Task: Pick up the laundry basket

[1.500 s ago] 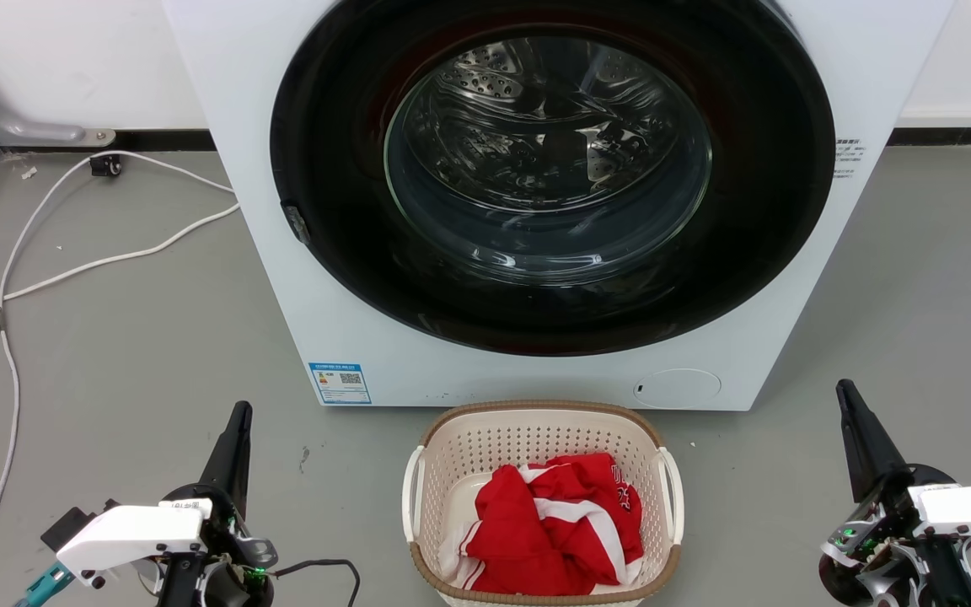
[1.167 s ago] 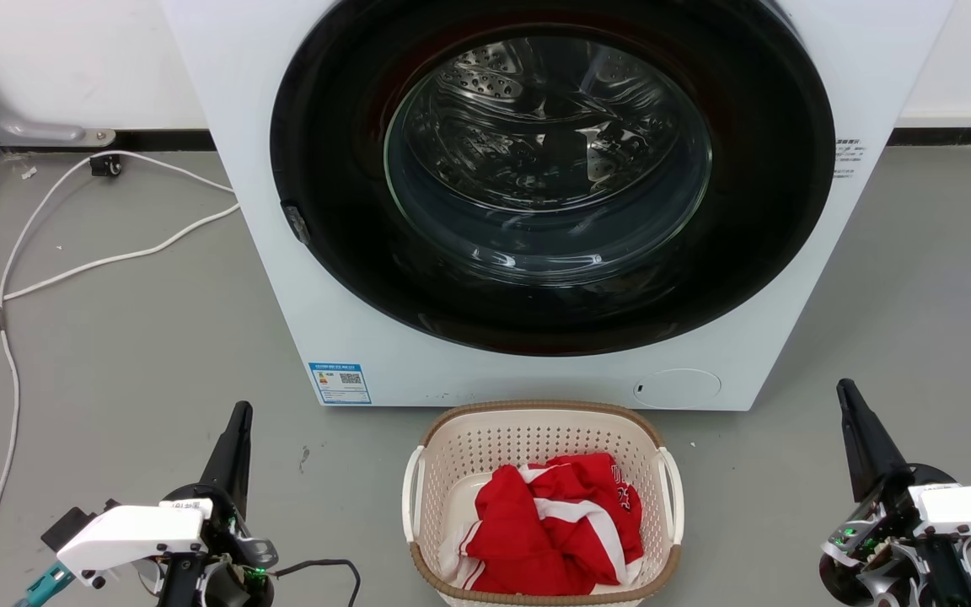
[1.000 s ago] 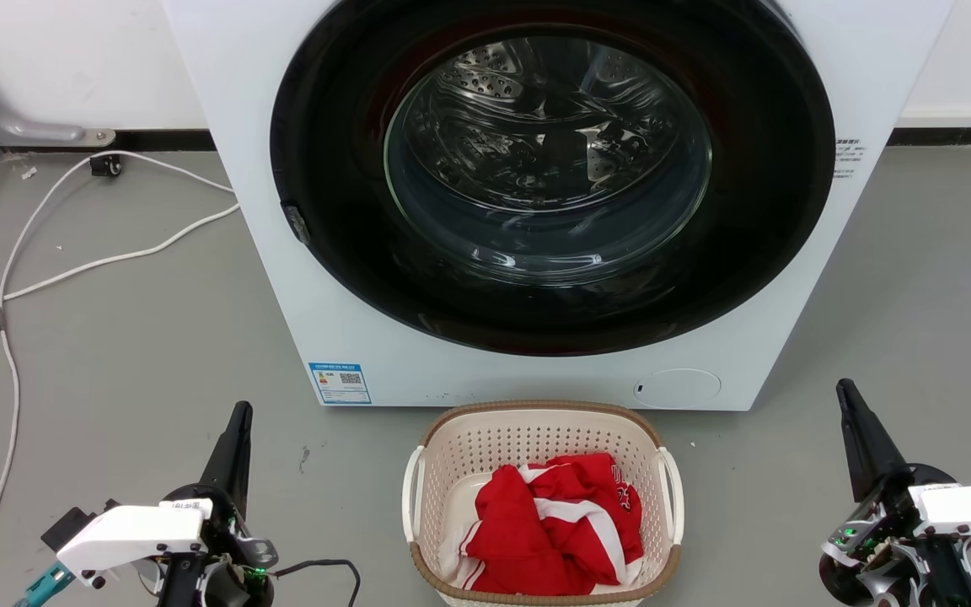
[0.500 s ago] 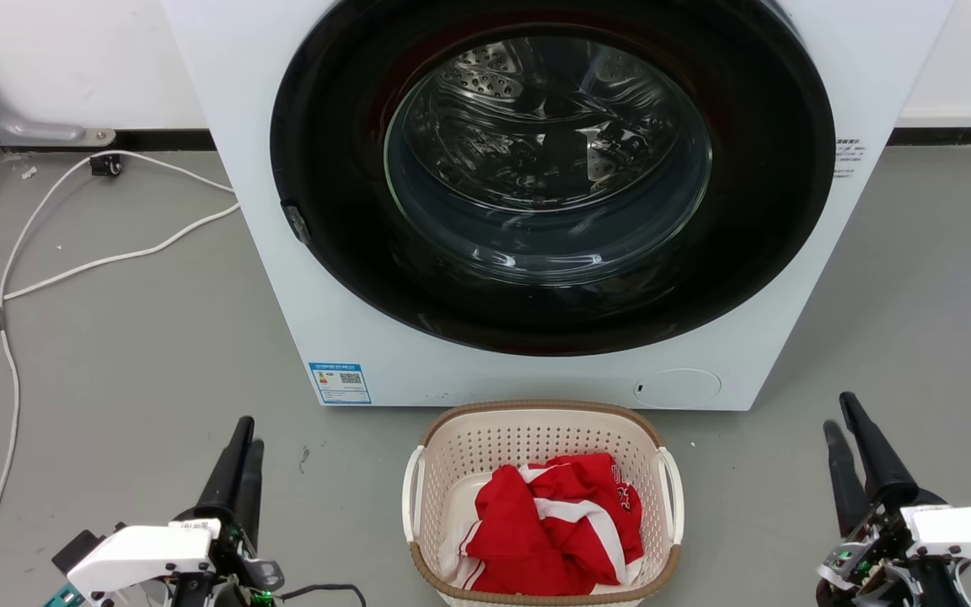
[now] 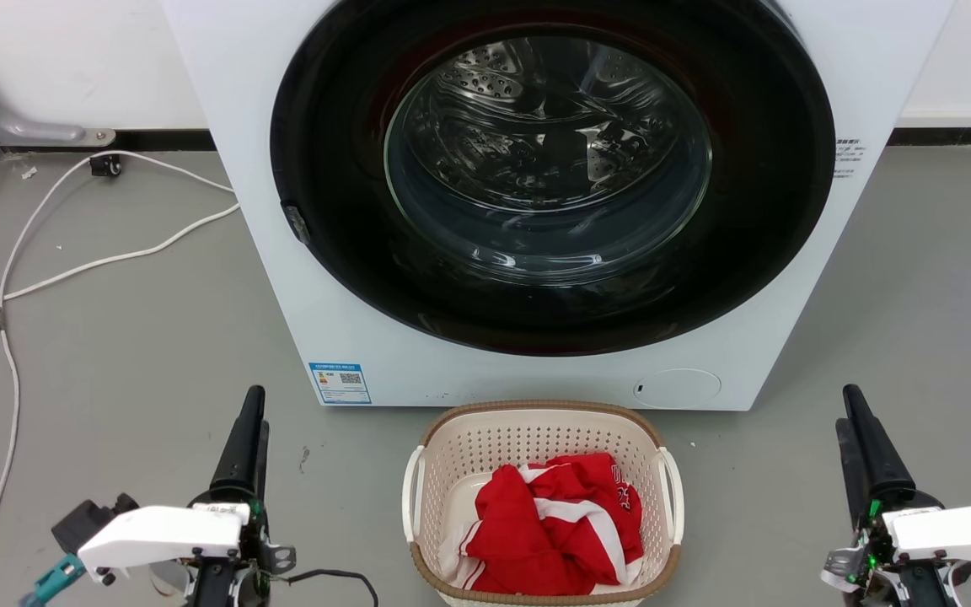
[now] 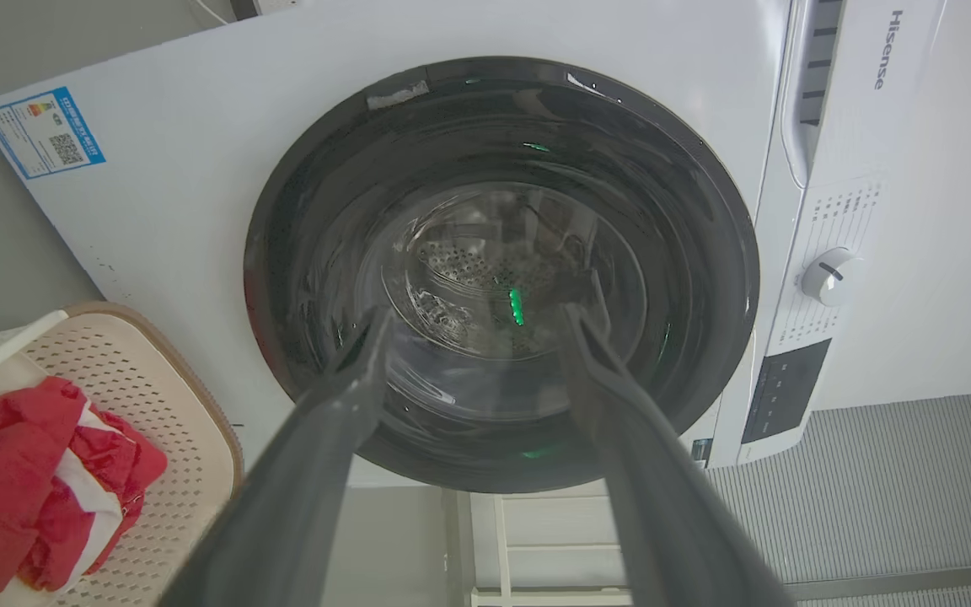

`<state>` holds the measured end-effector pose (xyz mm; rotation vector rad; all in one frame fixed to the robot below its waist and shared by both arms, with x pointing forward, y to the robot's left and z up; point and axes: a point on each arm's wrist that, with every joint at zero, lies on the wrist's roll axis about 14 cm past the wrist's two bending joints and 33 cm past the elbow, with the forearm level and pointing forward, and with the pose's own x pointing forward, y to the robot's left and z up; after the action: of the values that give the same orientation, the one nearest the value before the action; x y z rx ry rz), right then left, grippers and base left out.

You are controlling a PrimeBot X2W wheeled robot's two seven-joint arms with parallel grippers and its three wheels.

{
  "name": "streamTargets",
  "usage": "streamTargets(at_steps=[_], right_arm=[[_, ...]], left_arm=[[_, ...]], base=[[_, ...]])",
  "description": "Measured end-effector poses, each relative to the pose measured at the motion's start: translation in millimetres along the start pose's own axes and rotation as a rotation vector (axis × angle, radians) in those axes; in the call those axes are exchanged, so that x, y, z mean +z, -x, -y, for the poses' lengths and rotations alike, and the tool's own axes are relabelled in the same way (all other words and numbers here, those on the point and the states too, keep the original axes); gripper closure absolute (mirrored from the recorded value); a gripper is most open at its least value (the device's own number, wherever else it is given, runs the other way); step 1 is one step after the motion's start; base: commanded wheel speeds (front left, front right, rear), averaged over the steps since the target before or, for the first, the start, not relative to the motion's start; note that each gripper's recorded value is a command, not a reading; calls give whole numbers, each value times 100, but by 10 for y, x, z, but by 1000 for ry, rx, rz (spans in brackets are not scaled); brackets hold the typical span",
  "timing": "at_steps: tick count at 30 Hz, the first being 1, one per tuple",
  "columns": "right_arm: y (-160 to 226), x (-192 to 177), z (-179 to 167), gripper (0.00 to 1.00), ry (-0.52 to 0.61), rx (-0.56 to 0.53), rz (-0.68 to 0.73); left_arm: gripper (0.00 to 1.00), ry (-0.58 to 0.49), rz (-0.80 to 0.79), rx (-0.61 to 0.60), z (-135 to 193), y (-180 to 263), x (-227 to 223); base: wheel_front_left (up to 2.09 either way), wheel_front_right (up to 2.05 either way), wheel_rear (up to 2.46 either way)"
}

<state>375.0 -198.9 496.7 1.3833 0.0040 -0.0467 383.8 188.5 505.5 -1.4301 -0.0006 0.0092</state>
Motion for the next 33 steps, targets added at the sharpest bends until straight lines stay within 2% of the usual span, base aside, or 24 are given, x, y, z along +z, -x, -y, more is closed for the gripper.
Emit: streamTargets(at_steps=[11, 33], right_arm=[[10, 43, -160, 0, 310, 49, 22], [50, -18, -302, 0, 742, 97, 8]], left_arm=[[0, -207, 21, -53, 177, -35, 19], [0, -676, -5, -127, 354, -51, -209]], base=[[0, 0, 0], [0, 0, 0]])
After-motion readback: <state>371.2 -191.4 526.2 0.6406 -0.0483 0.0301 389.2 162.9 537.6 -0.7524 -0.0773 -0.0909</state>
